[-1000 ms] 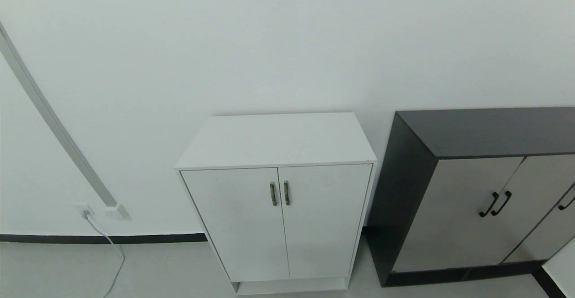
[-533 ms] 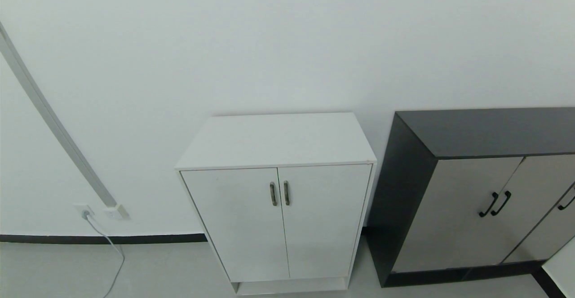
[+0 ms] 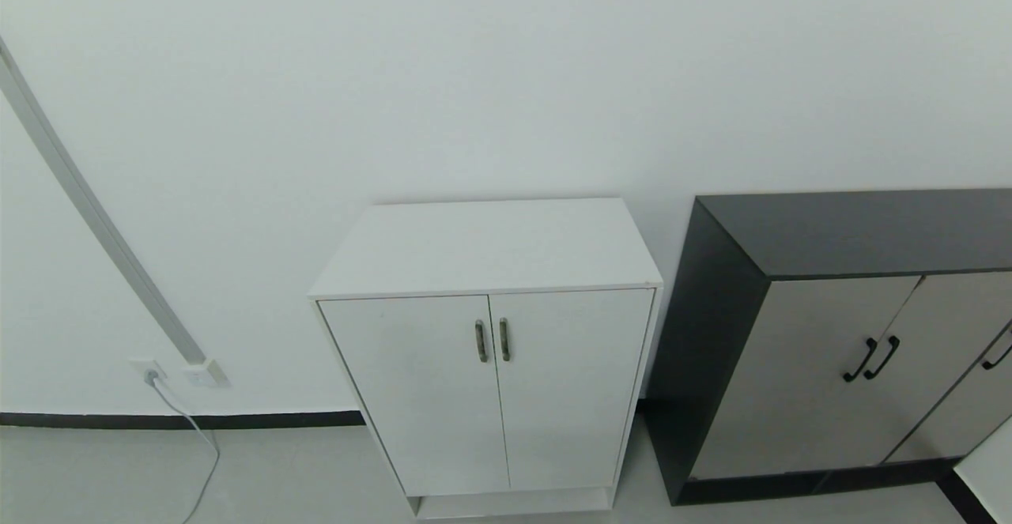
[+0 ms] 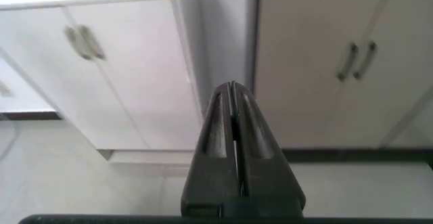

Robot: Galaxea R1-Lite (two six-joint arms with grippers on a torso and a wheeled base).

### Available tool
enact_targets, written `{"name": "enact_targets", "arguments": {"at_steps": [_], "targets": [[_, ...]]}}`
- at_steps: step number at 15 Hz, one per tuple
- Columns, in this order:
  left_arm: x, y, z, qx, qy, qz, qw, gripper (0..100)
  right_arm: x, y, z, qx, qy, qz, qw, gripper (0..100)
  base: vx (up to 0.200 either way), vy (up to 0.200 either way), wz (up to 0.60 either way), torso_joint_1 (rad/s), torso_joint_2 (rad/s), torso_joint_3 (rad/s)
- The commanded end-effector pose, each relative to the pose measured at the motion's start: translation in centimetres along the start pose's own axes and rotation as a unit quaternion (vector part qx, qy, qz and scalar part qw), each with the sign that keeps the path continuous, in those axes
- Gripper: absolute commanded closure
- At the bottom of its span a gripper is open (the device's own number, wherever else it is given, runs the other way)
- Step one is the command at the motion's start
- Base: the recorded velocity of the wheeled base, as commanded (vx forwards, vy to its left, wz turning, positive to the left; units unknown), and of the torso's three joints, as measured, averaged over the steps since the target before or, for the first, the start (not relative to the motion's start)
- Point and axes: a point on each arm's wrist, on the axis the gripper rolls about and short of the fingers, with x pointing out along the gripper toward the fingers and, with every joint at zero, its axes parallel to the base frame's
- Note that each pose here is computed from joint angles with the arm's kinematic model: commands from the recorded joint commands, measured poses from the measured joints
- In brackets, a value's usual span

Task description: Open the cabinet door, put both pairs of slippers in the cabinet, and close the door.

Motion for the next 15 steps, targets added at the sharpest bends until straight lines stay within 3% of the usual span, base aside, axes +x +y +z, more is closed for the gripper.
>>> {"name": "enact_targets", "arguments": {"at_steps": [1, 4, 6, 15], "targets": [[0.01, 0.0, -0.01, 0.0, 0.001, 0.0, 1.0, 100, -0.28, 0.06, -0.03, -0.01, -0.017, 0.013, 1.0, 100, 0.0, 0.0, 0.0, 0.0, 0.0, 0.0], [0.0, 0.0, 0.03, 0.0, 0.0, 0.0, 1.0, 100, -0.29, 0.05, -0.02, -0.006, -0.019, 0.011, 1.0, 100, 0.0, 0.0, 0.0, 0.0, 0.0, 0.0], [0.01, 0.0, -0.01, 0.0, 0.001, 0.0, 1.0, 100, -0.63, -0.1, -0.3, -0.008, -0.039, -0.064, 0.997, 100, 0.0, 0.0, 0.0, 0.0, 0.0, 0.0], [0.01, 0.0, -0.01, 0.001, 0.001, 0.0, 1.0, 100, -0.86, 0.04, -0.67, -0.019, -0.043, -0.049, 0.998, 100, 0.0, 0.0, 0.0, 0.0, 0.0, 0.0]]}}
